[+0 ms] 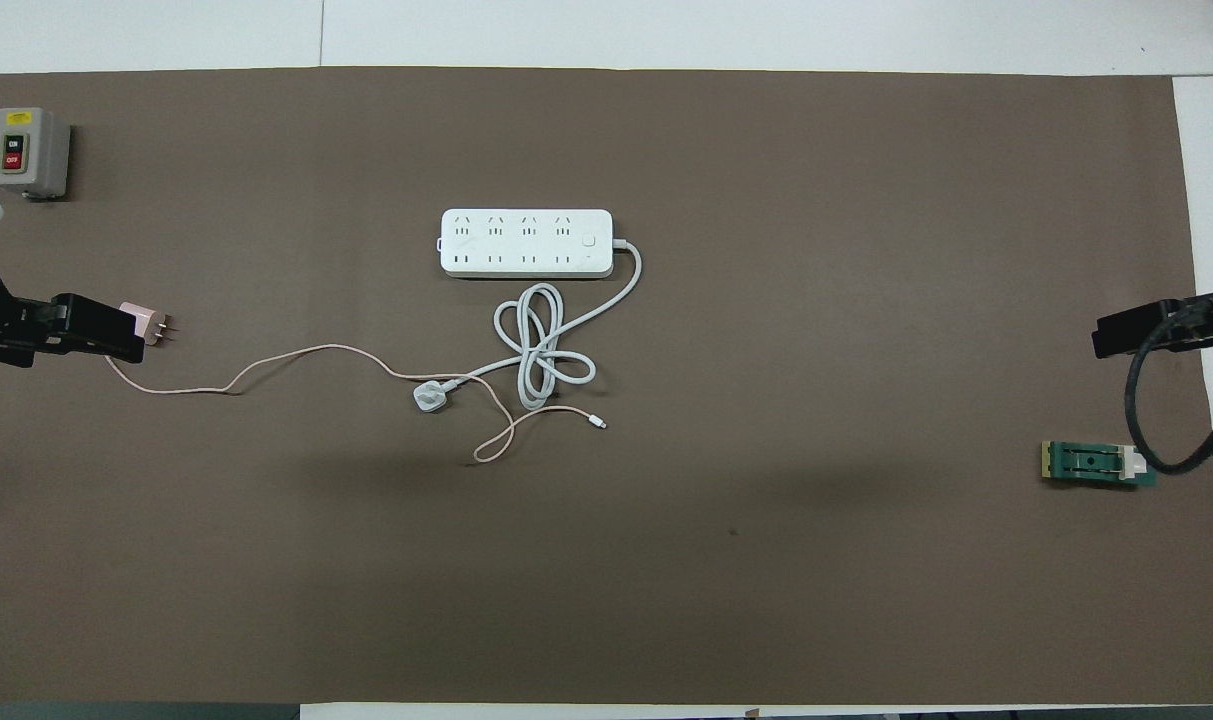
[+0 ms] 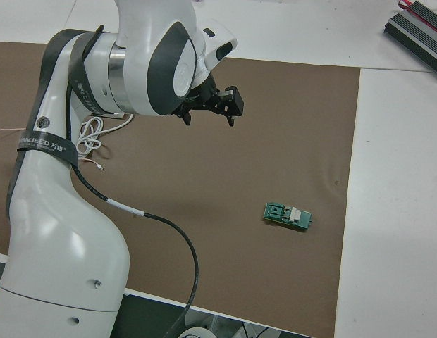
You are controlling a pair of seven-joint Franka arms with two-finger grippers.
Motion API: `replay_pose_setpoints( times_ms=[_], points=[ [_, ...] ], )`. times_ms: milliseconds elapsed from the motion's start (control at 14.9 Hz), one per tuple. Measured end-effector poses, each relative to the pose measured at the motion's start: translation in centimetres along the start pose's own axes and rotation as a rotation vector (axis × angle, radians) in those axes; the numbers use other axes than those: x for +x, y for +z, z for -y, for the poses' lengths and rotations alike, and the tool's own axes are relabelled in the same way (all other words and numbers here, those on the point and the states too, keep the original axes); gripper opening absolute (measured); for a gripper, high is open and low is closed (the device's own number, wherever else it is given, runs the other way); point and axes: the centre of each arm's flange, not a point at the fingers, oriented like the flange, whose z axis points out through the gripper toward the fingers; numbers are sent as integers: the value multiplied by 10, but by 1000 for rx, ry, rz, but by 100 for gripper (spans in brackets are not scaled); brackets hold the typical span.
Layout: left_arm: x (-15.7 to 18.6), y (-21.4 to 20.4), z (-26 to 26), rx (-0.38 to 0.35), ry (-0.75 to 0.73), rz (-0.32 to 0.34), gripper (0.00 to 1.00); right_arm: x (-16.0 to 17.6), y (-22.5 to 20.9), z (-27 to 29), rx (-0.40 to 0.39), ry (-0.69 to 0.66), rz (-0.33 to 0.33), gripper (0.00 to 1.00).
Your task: Unplug charger and place it aside
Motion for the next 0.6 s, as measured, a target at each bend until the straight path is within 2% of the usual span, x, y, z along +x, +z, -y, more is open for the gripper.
replay_pose_setpoints(
  times_ms=[604],
  points=[
    [1, -2, -5, 1, 10, -17, 100, 0, 4, 3, 11, 1, 9, 100]
  ],
)
